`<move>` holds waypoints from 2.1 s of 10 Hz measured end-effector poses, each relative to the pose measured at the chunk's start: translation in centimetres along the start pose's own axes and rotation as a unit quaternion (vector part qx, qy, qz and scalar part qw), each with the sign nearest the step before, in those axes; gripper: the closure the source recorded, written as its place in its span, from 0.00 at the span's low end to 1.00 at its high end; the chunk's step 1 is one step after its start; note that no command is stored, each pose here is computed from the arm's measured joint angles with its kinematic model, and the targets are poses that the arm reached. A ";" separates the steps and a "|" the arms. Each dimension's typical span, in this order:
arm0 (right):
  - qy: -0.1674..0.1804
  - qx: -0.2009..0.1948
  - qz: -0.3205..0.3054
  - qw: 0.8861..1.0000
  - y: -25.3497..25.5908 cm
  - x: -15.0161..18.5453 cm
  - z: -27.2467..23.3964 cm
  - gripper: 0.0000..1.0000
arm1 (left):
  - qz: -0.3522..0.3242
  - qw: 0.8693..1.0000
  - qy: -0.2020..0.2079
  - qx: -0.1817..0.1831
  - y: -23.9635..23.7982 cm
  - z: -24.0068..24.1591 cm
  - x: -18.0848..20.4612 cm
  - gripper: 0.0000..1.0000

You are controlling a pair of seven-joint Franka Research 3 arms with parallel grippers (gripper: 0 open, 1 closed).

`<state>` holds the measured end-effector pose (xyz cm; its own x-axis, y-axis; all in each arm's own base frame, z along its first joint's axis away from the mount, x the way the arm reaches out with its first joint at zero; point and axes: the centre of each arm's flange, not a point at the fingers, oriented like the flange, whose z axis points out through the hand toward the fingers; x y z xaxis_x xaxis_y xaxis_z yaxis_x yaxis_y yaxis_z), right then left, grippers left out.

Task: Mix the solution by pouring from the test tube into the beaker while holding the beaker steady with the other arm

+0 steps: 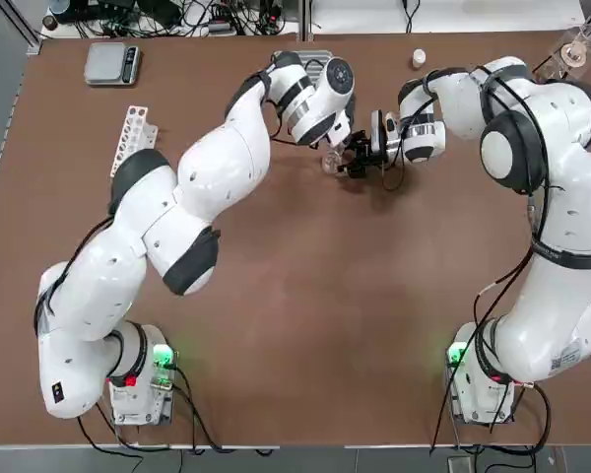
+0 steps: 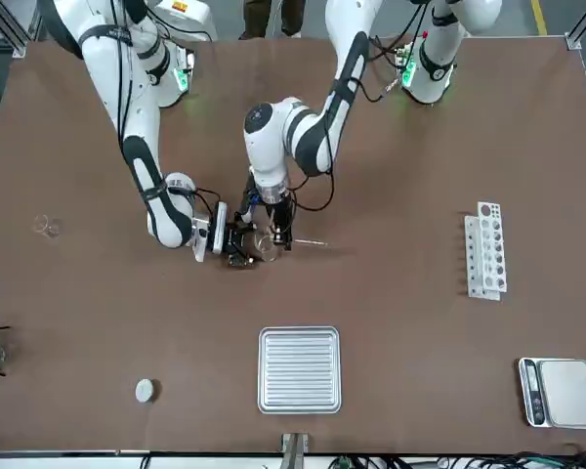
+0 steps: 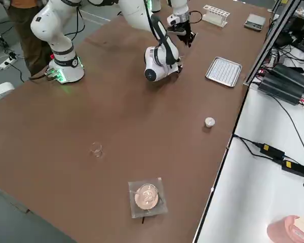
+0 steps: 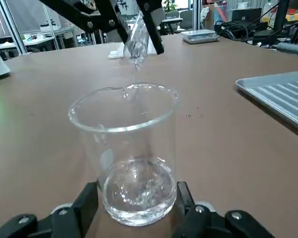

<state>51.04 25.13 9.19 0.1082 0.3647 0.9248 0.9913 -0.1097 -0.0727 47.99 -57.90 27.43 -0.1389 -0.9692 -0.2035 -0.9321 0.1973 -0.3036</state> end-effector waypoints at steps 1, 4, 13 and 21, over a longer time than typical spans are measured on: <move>0.000 0.000 0.000 1.000 0.0 0.0 0.0 0.28 | 0.001 1.000 0.000 0.002 -0.1 -0.2 0.1 0.78; 0.000 0.000 0.000 1.000 0.0 0.0 0.0 0.28 | 0.004 1.000 -0.005 0.006 -0.2 -0.3 0.0 0.78; 0.000 0.000 0.000 1.000 0.0 0.0 0.0 0.28 | 0.028 0.999 -0.025 0.008 1.2 -0.2 1.3 0.78; 0.000 -0.001 0.000 1.000 0.1 0.0 0.0 0.20 | -0.122 0.990 0.055 -0.040 -6.7 -1.6 -6.6 0.78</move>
<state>51.10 25.09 9.22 0.1078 0.3645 0.9249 0.9912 -0.1107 -0.0719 54.59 -53.05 32.26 0.0623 -0.9976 -0.0303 -0.9655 -0.0525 -0.2550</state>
